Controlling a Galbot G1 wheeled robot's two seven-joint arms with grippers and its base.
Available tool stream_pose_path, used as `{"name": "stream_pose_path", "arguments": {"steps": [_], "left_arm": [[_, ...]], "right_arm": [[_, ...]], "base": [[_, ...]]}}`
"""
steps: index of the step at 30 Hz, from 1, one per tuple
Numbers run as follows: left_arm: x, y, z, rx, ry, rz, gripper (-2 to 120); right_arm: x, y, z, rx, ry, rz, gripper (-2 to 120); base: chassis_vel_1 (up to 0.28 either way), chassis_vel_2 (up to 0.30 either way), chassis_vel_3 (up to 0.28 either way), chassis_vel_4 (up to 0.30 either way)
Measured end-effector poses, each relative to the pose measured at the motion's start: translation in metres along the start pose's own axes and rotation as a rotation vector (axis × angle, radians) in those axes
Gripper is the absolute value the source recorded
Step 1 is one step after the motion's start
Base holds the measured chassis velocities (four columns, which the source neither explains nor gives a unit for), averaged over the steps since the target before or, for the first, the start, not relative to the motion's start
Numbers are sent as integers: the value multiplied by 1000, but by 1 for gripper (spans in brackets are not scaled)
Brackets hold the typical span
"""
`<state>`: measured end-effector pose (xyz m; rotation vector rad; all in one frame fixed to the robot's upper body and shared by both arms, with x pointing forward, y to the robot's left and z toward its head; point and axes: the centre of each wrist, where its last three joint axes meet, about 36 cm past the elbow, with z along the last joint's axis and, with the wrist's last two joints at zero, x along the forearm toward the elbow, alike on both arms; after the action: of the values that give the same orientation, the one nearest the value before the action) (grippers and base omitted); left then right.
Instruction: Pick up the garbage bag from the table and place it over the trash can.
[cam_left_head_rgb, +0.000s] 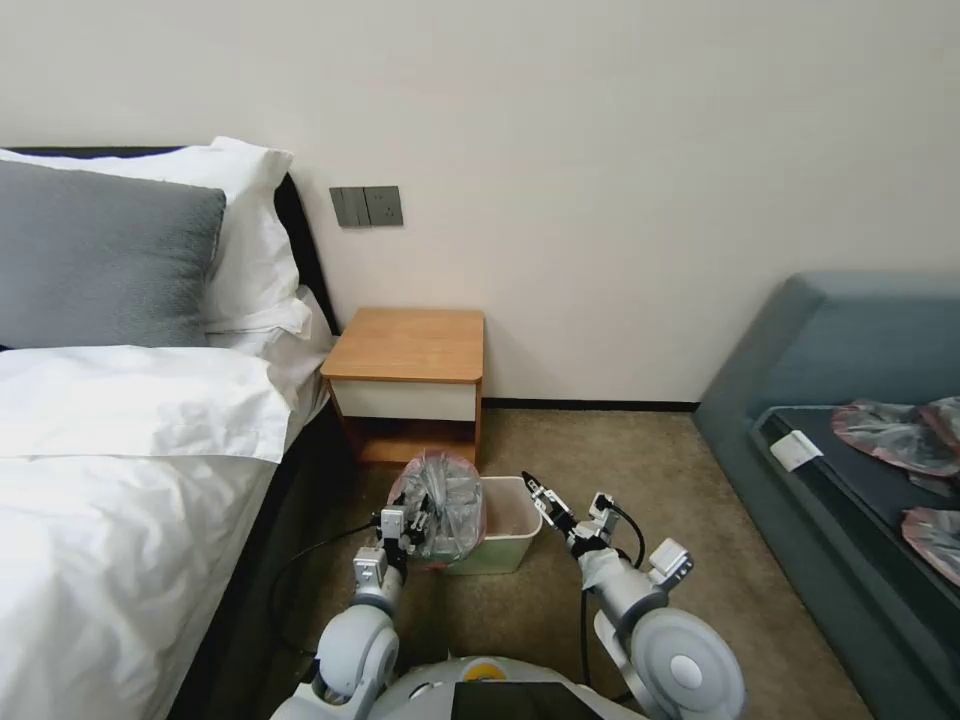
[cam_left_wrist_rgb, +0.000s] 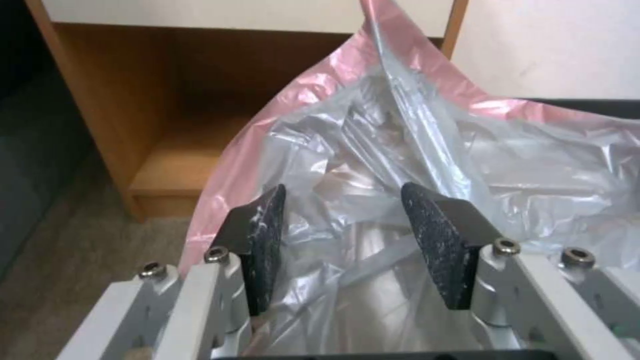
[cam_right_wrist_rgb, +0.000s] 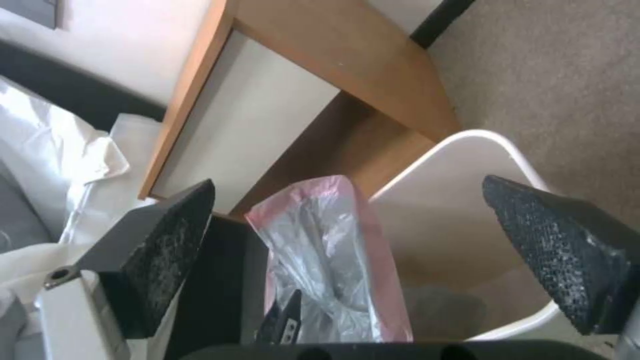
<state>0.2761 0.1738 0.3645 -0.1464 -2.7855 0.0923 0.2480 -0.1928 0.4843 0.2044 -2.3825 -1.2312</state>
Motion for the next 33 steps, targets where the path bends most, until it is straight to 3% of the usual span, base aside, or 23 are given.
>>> {"name": "stream_pose_path", "arguments": {"steps": [16,33], "left_arm": [[-11,-11,-1,-12,57,-33,48],[-30,-16,-10,39,130,-40,48]], "right_arm": [[1,-3,-2,0,-11,15,100],[-1,-6,2,-2,-15,35,100]], "base": [[0,0,0,0],[0,0,0,0]]}}
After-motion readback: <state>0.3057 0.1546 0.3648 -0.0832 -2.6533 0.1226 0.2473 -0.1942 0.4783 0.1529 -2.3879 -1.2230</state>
